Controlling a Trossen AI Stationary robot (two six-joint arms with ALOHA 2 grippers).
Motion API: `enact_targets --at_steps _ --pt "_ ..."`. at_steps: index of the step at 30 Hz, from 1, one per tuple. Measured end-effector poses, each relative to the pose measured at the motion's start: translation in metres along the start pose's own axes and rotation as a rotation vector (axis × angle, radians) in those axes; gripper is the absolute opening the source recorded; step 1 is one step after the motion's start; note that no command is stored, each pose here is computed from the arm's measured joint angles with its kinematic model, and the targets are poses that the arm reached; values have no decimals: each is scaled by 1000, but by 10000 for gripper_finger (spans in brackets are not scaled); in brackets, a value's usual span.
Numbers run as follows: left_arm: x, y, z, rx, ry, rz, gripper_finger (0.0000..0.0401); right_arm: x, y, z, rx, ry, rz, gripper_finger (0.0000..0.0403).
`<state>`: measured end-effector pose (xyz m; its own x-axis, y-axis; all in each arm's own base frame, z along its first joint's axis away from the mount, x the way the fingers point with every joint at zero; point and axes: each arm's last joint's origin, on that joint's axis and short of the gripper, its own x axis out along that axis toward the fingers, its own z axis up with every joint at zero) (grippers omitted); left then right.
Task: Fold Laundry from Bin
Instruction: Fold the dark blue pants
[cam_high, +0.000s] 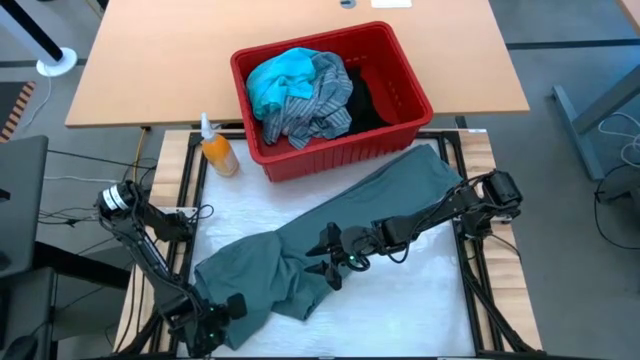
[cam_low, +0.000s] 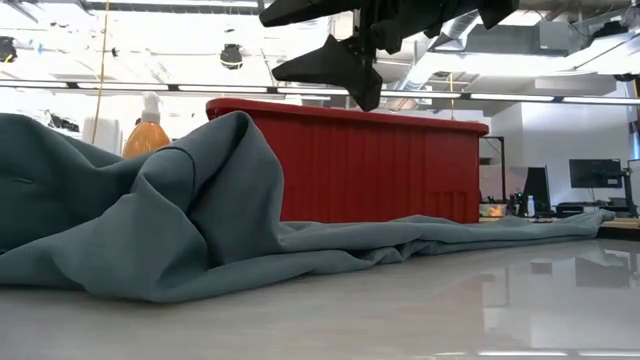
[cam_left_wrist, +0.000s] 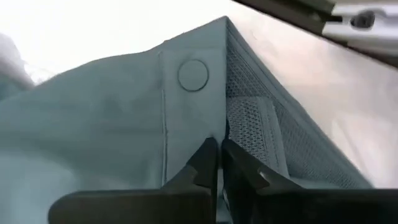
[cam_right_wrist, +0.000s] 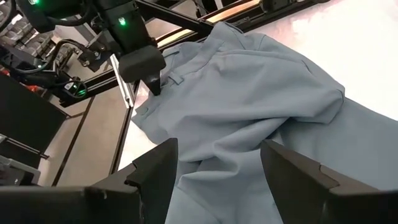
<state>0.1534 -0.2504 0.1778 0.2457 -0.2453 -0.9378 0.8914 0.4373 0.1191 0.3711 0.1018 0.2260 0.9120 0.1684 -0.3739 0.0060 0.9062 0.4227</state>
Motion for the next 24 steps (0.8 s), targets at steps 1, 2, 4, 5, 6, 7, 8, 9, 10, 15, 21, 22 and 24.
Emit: enact_targets --at_steps 1,2,4,5,6,7,8,9,10,15,21,22,24 --pt "-1 0 1 -24 -3 1 3 0 0 0 0 0 0 258" --pt "-2 1 2 -49 -9 5 2 0 0 0 0 0 0 258" --pt "-9 2 5 -102 -32 23 1 0 0 0 1 -1 -1 258" --pt "-14 3 6 -128 -52 38 1 0 0 0 3 0 -1 258" --pt "-21 4 8 -155 -77 55 0 0 0 0 5 2 0 258" --pt "-28 5 9 -188 -101 74 0 0 1 -2 2 12 3 258" --pt "-35 7 9 -221 -128 89 0 -1 3 -4 -4 27 0 258" --pt "-43 8 9 -258 -156 104 0 -1 4 -7 -23 50 -6 258" --pt "-51 9 8 -295 -184 114 0 -2 5 -11 -47 78 -11 258" --pt "-93 13 1 -476 -343 144 0 -5 7 -30 -116 208 -104 258" --pt "-137 17 -6 -636 -581 127 0 -10 -1 -38 -176 243 -300 258" --pt "-142 17 -6 -648 -618 108 0 -11 -2 -40 -184 259 -320 258" --pt "-149 16 -6 -665 -660 73 0 -12 -6 -43 -194 304 -348 258"
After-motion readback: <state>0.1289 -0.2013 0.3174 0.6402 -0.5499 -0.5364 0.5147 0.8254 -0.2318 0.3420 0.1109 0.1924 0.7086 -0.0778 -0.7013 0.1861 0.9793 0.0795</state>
